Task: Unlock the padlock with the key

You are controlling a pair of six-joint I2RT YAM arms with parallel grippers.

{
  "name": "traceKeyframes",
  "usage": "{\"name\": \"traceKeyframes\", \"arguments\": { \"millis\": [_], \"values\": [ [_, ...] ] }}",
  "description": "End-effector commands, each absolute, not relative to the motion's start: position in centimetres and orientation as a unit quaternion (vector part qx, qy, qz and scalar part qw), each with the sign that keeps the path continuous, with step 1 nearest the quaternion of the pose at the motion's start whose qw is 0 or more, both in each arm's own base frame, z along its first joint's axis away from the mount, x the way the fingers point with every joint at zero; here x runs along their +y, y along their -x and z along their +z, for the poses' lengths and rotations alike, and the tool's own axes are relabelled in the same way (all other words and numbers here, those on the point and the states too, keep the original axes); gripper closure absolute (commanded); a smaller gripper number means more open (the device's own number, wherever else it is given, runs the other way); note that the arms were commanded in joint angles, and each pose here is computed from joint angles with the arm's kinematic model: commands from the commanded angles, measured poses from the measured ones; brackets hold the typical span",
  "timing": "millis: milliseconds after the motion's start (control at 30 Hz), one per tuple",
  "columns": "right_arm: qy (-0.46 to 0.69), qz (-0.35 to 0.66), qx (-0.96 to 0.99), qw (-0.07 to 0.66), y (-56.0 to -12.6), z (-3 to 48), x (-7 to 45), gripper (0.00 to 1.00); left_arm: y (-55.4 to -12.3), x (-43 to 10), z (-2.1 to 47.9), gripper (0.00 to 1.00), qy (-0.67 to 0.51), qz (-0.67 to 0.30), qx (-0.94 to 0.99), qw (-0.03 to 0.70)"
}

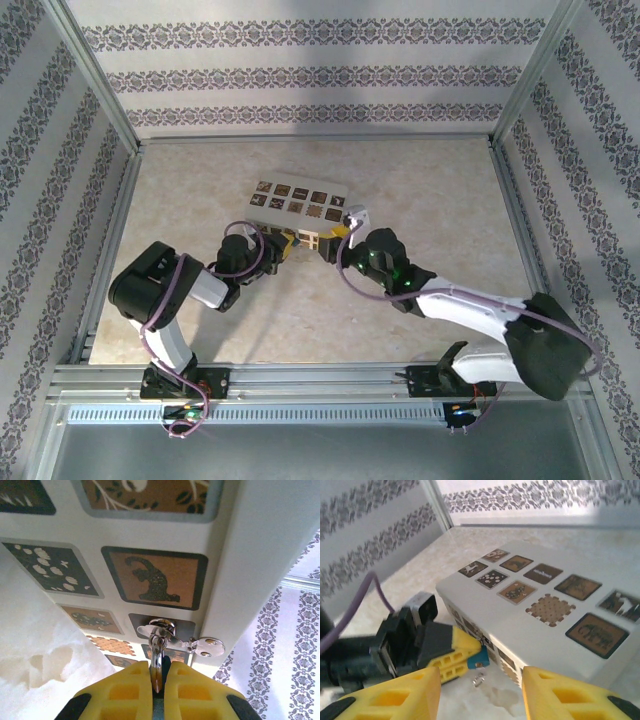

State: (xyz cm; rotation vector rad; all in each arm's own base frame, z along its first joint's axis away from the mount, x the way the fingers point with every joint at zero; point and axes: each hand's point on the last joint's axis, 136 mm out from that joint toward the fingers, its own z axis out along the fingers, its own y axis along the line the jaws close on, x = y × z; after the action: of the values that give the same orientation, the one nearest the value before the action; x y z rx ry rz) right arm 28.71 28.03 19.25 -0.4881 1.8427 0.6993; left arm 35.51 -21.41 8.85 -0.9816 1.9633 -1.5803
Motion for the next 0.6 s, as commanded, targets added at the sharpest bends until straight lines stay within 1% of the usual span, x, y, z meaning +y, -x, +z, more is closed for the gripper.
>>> {"name": "traceKeyframes", "arguments": {
  "millis": [0, 67, 133, 267, 433, 567],
  "values": [
    [0.399, 0.136, 0.729, 0.539, -27.1, 17.8, 27.7, 0.52, -35.8, -22.3, 11.2, 0.98, 0.344, -0.584, 0.703, 0.214],
    [0.485, 0.081, 0.685, 0.538, -26.1, 17.2, 27.9, 0.47, -35.7, -22.4, 11.5, 0.98, 0.342, -0.583, 0.706, 0.212],
    [0.539, 0.037, 0.648, 0.537, -25.6, 16.6, 27.9, 0.43, -35.6, -22.4, 11.9, 0.99, 0.342, -0.583, 0.707, 0.21],
    [0.588, -0.008, 0.61, 0.532, -25.9, 16.2, 28.0, 0.39, -35.4, -22.5, 12.5, 1.0, 0.339, -0.579, 0.713, 0.204],
    [0.632, -0.04, 0.583, 0.508, -26.7, 15.2, 28.9, 0.39, -35.0, -22.5, 13.0, 1.0, 0.341, -0.564, 0.725, 0.199],
    [0.645, -0.029, 0.575, 0.502, -27.4, 14.6, 30.3, 0.41, -34.8, -22.2, 13.5, 1.0, 0.343, -0.557, 0.729, 0.201]
  ]
}}
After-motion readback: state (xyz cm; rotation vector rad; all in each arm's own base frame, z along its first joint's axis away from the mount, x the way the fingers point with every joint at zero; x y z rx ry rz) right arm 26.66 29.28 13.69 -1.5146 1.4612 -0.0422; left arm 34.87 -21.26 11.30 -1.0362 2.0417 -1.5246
